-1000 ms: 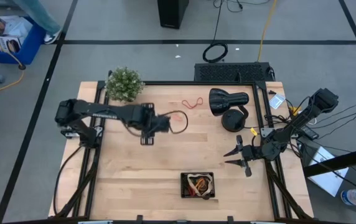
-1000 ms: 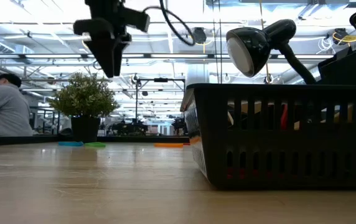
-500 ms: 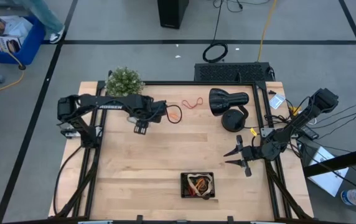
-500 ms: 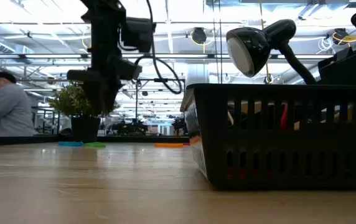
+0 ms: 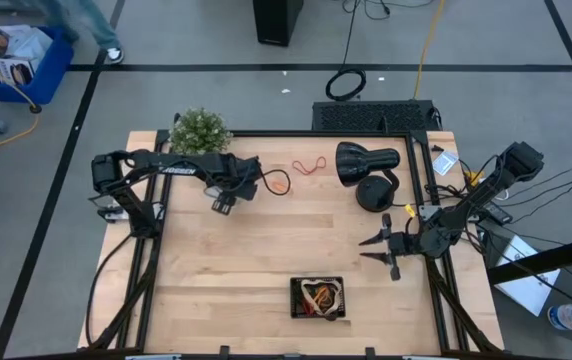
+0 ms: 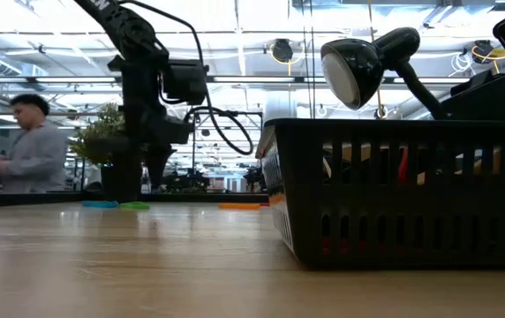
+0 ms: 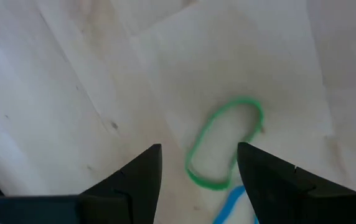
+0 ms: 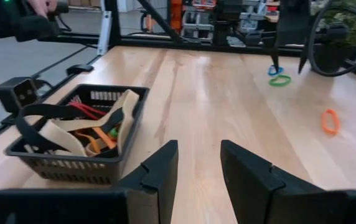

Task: Pick and place rubber bands into bin
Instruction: Put the green rubber band into the black bin

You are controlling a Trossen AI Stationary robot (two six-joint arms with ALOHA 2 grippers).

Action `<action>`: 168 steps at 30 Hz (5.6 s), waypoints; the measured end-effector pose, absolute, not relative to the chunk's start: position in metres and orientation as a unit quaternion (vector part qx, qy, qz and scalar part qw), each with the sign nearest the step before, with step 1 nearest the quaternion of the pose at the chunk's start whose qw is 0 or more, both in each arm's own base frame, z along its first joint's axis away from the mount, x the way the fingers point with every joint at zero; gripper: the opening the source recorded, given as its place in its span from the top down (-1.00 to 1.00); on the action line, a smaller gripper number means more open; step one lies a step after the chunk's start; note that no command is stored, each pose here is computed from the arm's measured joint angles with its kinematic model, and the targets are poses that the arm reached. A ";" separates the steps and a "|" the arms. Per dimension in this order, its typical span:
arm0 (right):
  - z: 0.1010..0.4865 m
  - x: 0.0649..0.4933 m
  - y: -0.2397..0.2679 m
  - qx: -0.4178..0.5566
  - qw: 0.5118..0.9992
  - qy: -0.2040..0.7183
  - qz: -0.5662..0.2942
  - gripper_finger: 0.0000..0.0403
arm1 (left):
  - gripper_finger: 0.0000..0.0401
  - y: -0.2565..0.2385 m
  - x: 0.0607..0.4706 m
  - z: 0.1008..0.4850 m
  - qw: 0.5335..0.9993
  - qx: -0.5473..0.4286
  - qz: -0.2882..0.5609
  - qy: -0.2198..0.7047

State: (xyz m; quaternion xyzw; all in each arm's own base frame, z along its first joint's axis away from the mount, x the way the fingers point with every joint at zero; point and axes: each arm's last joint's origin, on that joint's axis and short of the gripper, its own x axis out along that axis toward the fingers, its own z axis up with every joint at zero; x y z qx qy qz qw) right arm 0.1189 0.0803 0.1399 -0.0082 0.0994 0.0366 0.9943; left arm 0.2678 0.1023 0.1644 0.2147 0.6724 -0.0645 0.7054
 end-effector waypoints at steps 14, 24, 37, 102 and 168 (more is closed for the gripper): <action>0.139 0.119 0.080 -0.009 0.994 0.102 0.033 0.42 | 0.25 0.117 0.265 0.156 0.743 0.184 -0.072 0.639; 0.139 0.119 0.080 -0.009 0.994 0.104 0.033 0.42 | 0.56 0.119 0.265 0.152 0.746 0.160 -0.065 0.643; 0.136 0.118 0.079 -0.017 0.993 0.115 0.032 0.42 | 0.56 0.114 0.265 0.151 0.731 0.173 -0.069 0.656; 0.134 0.118 0.079 -0.021 0.992 0.124 0.031 0.42 | 0.99 0.106 0.264 0.146 0.723 0.136 -0.064 0.674; 0.136 0.118 0.080 0.008 0.993 0.116 0.031 0.42 | 0.91 -0.139 0.412 0.174 0.891 0.019 -0.225 0.394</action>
